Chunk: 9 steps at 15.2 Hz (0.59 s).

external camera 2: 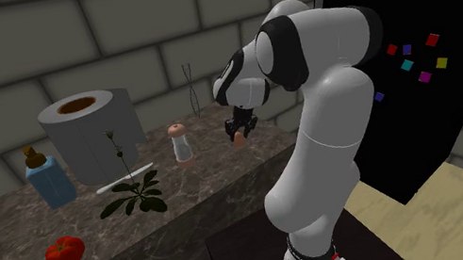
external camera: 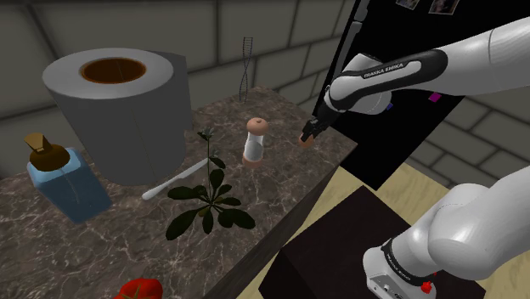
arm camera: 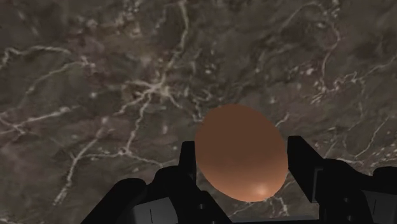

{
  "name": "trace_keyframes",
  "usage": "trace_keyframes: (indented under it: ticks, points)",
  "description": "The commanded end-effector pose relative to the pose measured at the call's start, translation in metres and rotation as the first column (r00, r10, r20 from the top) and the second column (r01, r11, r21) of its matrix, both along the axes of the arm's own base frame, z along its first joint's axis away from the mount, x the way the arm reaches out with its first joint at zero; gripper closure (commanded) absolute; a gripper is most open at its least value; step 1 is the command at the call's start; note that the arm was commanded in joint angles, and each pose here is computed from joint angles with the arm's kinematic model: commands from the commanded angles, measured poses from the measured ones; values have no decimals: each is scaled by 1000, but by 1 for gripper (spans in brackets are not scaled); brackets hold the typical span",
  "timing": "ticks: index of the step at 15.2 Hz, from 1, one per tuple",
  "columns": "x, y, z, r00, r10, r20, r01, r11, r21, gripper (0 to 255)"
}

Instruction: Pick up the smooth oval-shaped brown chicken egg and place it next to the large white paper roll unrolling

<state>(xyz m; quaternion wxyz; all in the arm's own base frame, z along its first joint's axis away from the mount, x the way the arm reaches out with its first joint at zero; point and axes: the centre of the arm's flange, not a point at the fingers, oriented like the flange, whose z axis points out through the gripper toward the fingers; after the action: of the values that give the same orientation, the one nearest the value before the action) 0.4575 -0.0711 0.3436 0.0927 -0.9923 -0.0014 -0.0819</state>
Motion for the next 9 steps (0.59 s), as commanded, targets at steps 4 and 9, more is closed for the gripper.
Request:
trace_keyframes:
  ticks: [4, 9]
  points:
    - [0, 0, 23, 1000, 0, 0, 0, 1000, 0, 255]
    - [0, 0, 50, 1000, 0, 0, 0, 1000, 0, 255]
